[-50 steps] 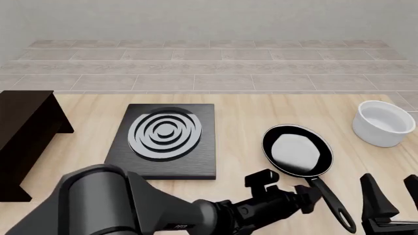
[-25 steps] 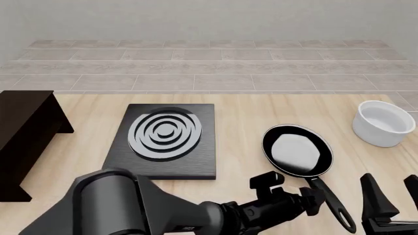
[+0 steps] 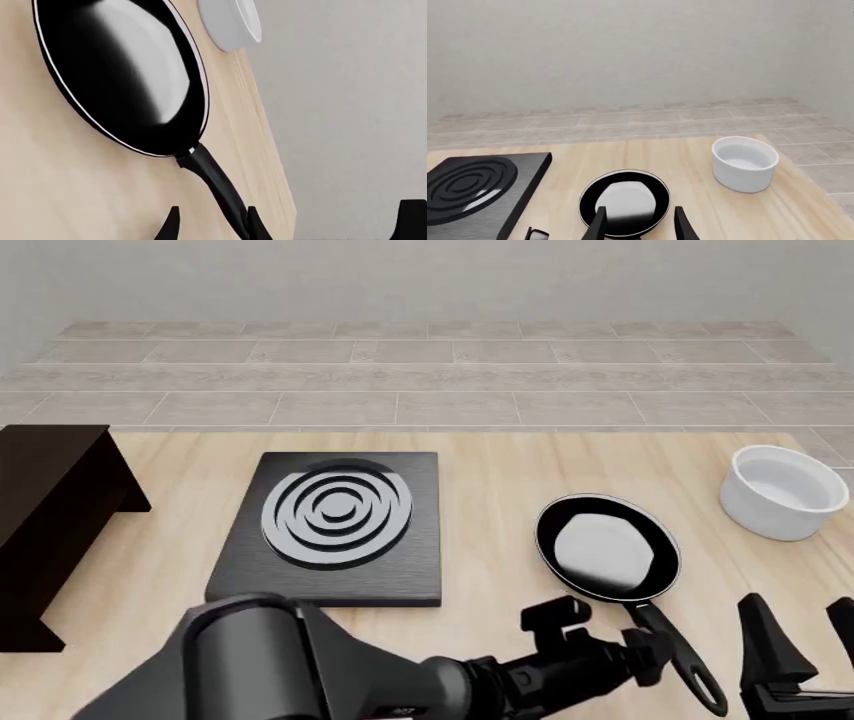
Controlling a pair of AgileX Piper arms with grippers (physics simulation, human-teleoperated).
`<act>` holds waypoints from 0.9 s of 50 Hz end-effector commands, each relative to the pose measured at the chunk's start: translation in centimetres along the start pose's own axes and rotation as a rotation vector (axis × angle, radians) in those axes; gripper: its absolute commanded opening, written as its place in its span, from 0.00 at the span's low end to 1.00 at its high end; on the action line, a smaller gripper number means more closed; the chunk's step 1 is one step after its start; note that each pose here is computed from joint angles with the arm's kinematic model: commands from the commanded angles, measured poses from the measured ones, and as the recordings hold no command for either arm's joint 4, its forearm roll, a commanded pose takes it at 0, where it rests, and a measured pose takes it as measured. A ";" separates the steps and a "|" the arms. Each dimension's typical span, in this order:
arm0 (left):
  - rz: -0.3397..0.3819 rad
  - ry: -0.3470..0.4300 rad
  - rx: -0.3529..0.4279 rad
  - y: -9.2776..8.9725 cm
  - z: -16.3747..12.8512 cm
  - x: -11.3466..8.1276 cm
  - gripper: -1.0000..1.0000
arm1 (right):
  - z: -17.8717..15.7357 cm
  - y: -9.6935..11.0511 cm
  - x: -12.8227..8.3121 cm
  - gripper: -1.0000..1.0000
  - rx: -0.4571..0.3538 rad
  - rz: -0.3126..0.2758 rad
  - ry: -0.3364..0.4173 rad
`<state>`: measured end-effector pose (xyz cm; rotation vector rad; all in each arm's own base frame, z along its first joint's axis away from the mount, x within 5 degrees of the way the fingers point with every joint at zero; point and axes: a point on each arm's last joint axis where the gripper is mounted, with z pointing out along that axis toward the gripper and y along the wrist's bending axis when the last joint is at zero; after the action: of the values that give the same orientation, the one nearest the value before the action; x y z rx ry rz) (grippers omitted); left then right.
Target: Put the frying pan on top of the cabinet.
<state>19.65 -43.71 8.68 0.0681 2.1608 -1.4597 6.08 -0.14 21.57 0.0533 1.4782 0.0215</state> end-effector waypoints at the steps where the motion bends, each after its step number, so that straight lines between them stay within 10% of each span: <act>1: -0.002 0.010 0.003 0.0 0.7 0.6 1.00 | -0.1 0.0 0.0 1.00 0.002 0.005 -0.001; 45: -0.013 0.022 0.030 -0.5 1.9 1.7 1.00 | 0.0 0.0 0.0 1.00 0.006 0.014 0.001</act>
<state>19.27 -45.67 8.22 0.1289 2.1331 -1.4711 6.09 -0.17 21.55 0.0662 1.4789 0.0279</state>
